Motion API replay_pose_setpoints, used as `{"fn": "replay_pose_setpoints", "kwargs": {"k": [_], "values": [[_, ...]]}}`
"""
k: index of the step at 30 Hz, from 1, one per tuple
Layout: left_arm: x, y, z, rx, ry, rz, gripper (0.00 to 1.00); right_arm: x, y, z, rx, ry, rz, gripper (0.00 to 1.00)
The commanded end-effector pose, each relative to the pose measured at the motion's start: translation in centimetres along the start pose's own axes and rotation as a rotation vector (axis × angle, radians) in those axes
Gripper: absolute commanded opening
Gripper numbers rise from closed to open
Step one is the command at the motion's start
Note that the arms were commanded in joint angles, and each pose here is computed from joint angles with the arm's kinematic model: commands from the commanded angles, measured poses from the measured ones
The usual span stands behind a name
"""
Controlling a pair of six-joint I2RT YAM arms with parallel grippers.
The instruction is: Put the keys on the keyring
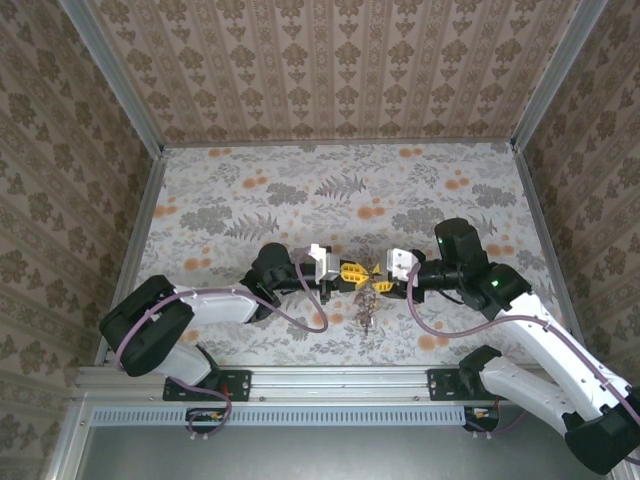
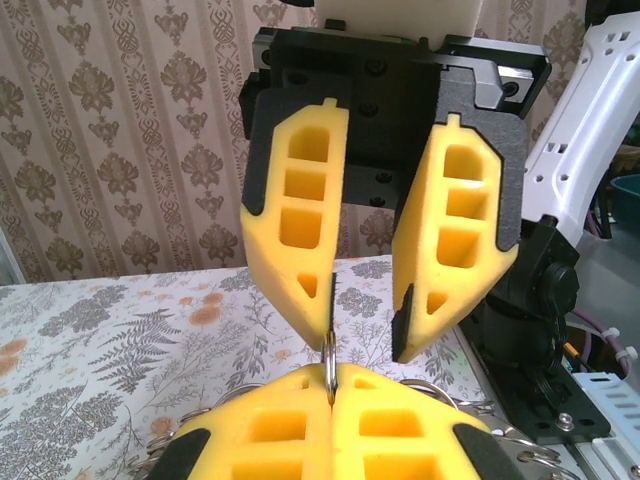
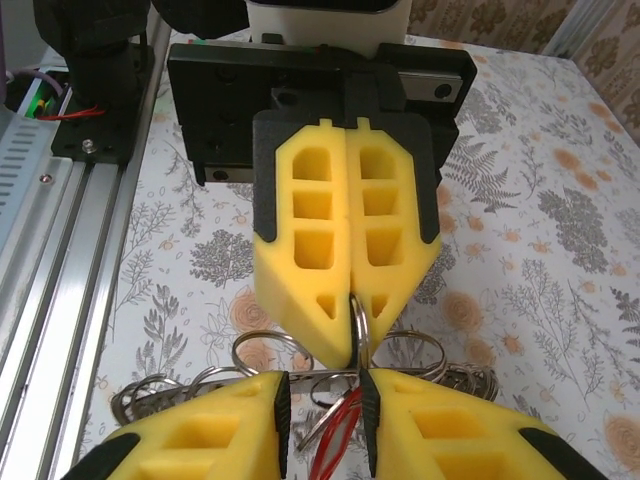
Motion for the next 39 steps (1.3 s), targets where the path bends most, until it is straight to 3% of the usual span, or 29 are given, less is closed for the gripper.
{"fn": "replay_pose_setpoints", "kwargs": {"k": [1, 4, 12, 13, 17, 25, 33, 39], "values": [[-0.1, -0.8, 2.7, 0.082, -0.088, -0.038, 0.0, 0.4, -0.3, 0.3, 0.005, -0.019, 0.016, 0.29], [0.0, -0.9, 2.7, 0.084, -0.09, -0.042, 0.0, 0.5, -0.3, 0.3, 0.009, -0.02, 0.031, 0.28], [0.0, -0.8, 2.5, 0.075, -0.085, -0.041, 0.0, 0.7, -0.3, 0.6, 0.011, -0.026, 0.049, 0.01], [0.0, -0.8, 2.4, 0.069, -0.082, -0.037, 0.05, 0.6, -0.3, 0.6, 0.008, -0.024, 0.047, 0.0], [-0.5, -0.7, 2.1, 0.035, -0.056, -0.021, 0.22, 0.4, -0.8, 0.5, 0.009, 0.009, 0.019, 0.0], [-0.9, -0.9, 0.2, 0.019, 0.124, -0.021, 0.14, 0.5, -1.2, 0.3, 0.042, 0.045, 0.009, 0.0], [-1.2, -0.5, -0.7, 0.0, 0.149, 0.034, 0.29, 0.6, -1.3, 0.7, 0.034, 0.018, 0.003, 0.0], [-0.6, 0.1, -0.6, -0.005, 0.148, 0.042, 0.29, 0.6, -1.4, 0.9, 0.043, 0.004, 0.004, 0.0]]}}
Point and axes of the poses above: each hand's point on the last joint's axis, 136 mm out from that joint toward the fingers, its own x axis out along the fingers, its own y axis along the line the jaws close on, z = x × y, the point moved 3 cm from there along -x, back along the fingers, and after that the axes turned 4 degrees about x, right-handed, at the moved point
